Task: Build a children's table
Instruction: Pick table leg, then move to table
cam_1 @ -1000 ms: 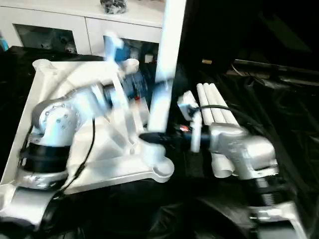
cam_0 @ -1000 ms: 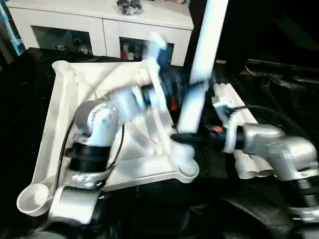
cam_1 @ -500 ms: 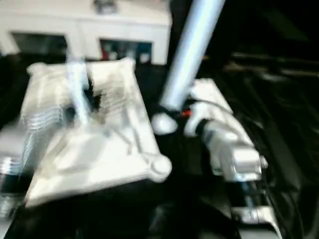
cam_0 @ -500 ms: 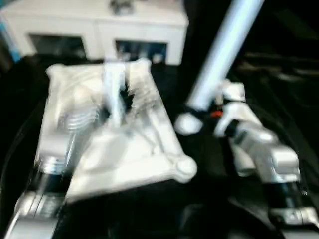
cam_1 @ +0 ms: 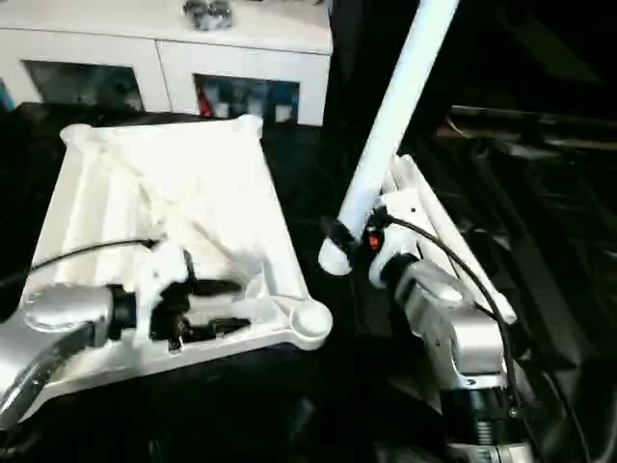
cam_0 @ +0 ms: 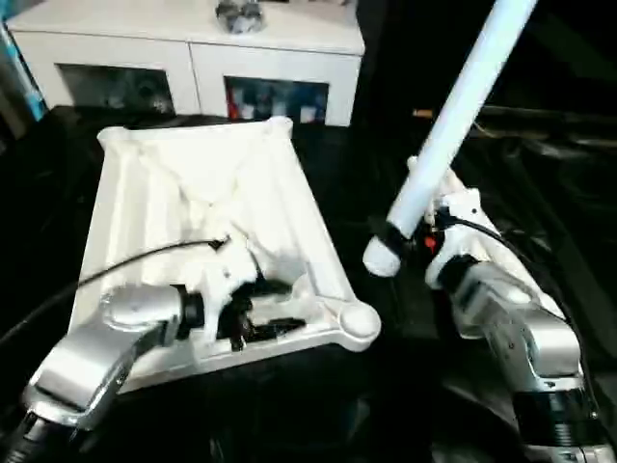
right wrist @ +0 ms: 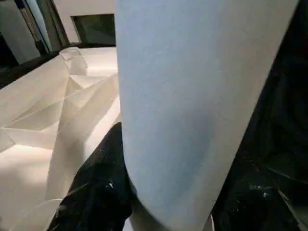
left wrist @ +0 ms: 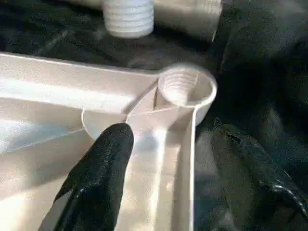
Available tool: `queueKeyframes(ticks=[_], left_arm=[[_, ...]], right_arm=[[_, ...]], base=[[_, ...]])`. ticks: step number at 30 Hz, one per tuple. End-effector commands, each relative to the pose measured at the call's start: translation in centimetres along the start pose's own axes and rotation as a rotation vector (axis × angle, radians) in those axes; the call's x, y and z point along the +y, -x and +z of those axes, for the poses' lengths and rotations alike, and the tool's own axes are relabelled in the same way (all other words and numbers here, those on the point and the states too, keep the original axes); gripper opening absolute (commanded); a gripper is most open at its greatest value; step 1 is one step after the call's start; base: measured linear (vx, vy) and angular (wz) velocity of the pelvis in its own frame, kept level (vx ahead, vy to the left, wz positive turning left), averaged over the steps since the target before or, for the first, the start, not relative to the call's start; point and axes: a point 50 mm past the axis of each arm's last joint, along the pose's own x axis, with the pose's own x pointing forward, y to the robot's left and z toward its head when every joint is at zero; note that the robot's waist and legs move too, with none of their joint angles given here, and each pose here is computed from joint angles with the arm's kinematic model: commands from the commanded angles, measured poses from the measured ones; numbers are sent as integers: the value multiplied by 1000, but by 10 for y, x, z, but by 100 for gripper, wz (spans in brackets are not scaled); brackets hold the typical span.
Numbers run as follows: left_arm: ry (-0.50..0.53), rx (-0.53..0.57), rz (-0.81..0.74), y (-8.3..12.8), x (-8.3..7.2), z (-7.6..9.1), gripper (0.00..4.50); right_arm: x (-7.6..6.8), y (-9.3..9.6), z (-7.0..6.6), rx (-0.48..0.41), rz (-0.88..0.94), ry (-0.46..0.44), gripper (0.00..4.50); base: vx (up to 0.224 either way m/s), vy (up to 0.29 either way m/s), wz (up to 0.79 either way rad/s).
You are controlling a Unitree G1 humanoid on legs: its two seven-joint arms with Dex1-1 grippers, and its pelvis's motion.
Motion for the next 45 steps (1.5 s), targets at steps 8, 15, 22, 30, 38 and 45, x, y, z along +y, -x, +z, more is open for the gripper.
queueKeyframes(ticks=[8,15,22,30,38,45], left_arm=[[53,-266,408,5,23,18,298],[160,-226,876,17,46,5,298],[142,-248,937,16,54,17,298],[225,-313,835,-6,55,9,298],[156,-298,759,-21,46,10,298],[185,-308,898,-20,48,6,298]], right_arm=[[6,6,10,-52,-53,41,188],[24,-21,6,-58,-6,51,188],[13,-30,10,-55,-53,20,188],[6,-23,-9,-21,-148,-9,188],[16,-12,-10,-18,-86,93,188],[7,-14,-11,-23,-154,65,188]], base=[[0,0,0],[1,-5,11],[-2,-103,34],[-19,84,7],[-59,118,4],[-63,-82,40]])
